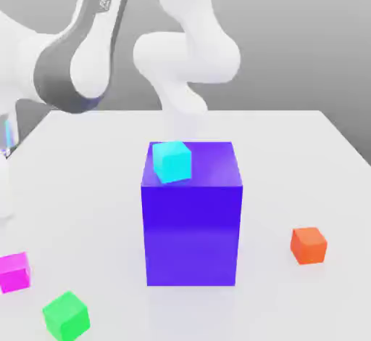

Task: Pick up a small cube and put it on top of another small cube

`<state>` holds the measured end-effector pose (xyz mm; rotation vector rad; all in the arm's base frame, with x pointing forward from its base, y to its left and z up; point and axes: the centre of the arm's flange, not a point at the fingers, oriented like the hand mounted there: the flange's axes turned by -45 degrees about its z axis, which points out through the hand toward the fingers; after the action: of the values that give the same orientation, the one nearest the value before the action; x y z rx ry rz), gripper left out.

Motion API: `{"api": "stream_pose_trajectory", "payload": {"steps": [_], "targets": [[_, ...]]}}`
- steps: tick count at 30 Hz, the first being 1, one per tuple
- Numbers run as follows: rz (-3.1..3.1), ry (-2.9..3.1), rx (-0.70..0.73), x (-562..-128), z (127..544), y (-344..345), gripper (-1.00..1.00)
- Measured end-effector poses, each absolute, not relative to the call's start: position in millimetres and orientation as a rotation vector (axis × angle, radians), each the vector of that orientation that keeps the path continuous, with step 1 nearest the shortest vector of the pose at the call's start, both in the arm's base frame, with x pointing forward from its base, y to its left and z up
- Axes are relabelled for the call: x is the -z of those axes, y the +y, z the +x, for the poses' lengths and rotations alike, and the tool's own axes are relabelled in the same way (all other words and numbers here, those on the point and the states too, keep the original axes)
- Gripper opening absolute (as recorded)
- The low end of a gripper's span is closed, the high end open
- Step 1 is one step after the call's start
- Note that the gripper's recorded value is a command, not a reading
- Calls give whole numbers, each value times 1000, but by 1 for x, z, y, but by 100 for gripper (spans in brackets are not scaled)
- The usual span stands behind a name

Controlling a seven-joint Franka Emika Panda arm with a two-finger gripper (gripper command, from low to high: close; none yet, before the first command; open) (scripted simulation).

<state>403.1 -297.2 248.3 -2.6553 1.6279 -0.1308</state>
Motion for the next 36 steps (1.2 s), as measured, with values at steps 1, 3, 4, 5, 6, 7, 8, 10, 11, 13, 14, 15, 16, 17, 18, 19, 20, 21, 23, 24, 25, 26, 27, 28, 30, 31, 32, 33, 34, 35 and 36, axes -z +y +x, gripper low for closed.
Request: {"api": "stream_pose_trajectory", "payload": {"steps": [1, 3, 4, 5, 6, 7, 8, 10, 11, 13, 14, 15, 16, 17, 18, 19, 20, 21, 23, 24, 25, 26, 27, 28, 30, 31, 32, 33, 34, 35, 36], "targets": [[-2630, 1684, 90, -230, 393, -305, 0], [-2586, 1775, 25, -197, 375, -316, 0], [-2578, 1792, 13, -183, 372, -318, 0], [-2575, 1800, 7, -170, 370, -320, 0], [-2573, 1804, 4, -157, 370, -320, 0], [-2572, 1806, 3, -143, 369, -320, 0], [-2570, 1808, 1, -133, 368, -320, -100], [-2570, 1808, 1, -133, 368, -320, -100], [-2571, 1808, 2, -133, 368, -320, -100], [-2571, 1808, 2, -133, 368, -320, -100], [-2570, 1809, 2, -128, 368, -320, -100], [-2570, 1809, 1, -132, 368, -320, -100], [-2570, 1809, 2, -140, 368, -320, -100], [-2570, 1809, 2, -151, 369, -321, -100], [-2570, 1809, 2, -163, 369, -321, -100], [-2569, 1809, 2, -176, 368, -320, -100], [-2581, 1791, 2, -186, 370, -318, -100], [-2627, 1722, 1, -193, 377, -312, -100], [-2734, 1545, 1, -203, 394, -295, -100], [-2787, 1447, 1, -207, 403, -286, -100], [-2838, 1346, 1, -212, 411, -276, -100], [-2884, 1242, 2, -216, 420, -266, -100], [-2928, 1135, 1, -220, 428, -255, -100], [-2967, 1027, 1, -225, 436, -244, -100], [-3035, 807, 1, -233, 452, -222, -100], [-3062, 697, 1, -237, 459, -211, -100], [-3080, 610, 1, -238, 464, -202, -100], [-3089, 566, 0, -230, 467, -197, -100], [-3093, 543, 1, -220, 469, -195, -100], [-3095, 532, 1, -207, 470, -194, -100], [-3096, 527, 0, -193, 470, -193, -100]]}}
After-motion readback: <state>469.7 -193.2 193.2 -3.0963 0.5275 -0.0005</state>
